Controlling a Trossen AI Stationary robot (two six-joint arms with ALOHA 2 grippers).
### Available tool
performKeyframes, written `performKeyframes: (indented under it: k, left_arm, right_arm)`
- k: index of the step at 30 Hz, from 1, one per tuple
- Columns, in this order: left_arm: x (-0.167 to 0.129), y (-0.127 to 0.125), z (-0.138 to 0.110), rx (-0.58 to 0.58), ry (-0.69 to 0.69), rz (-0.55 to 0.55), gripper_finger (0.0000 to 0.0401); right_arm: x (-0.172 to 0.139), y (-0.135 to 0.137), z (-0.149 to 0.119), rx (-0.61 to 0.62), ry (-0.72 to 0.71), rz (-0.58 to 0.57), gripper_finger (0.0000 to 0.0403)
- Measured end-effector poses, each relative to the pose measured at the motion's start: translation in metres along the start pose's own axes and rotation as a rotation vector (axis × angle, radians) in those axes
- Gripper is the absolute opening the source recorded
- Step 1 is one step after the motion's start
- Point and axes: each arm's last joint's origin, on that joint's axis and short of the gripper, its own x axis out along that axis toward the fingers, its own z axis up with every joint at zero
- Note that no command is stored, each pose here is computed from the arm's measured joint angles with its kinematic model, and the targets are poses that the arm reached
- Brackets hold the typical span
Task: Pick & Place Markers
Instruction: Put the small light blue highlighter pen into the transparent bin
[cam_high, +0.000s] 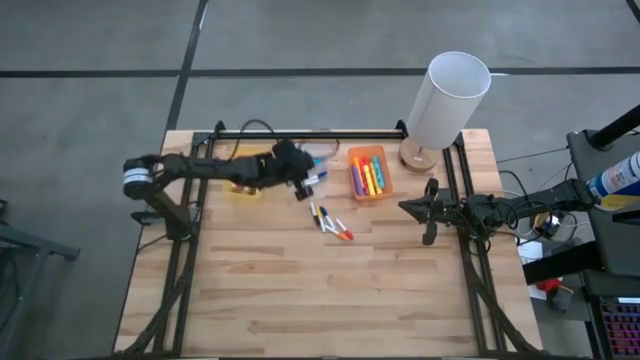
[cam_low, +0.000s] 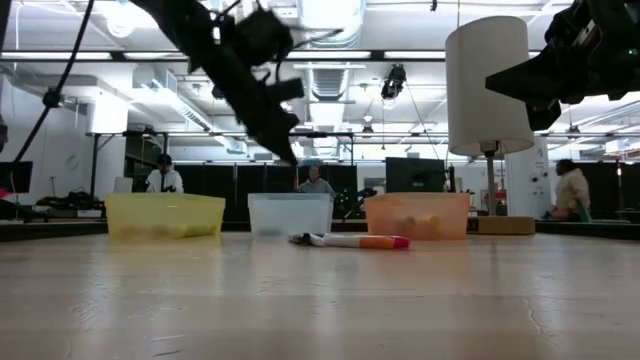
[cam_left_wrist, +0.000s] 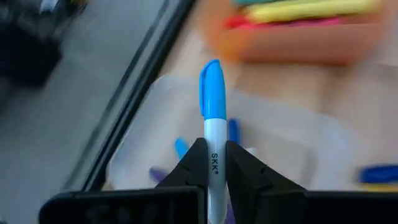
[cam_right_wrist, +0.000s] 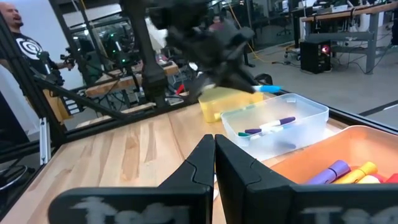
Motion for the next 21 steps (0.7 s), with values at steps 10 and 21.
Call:
performKeyframes:
  k: [10, 21]
  left_arm:
    - [0.025, 0.054, -0.03, -0.429, 0.089, 0.016, 0.003]
    - [0.027, 0.061, -0.034, -0.495, 0.104, -0.028, 0.003]
  right_arm:
    - [0.0, 0.0, 0.0, 0.0, 0.0, 0.0, 0.0009]
    - [0.0, 0.0, 0.0, 0.0, 0.0, 0.0, 0.0009]
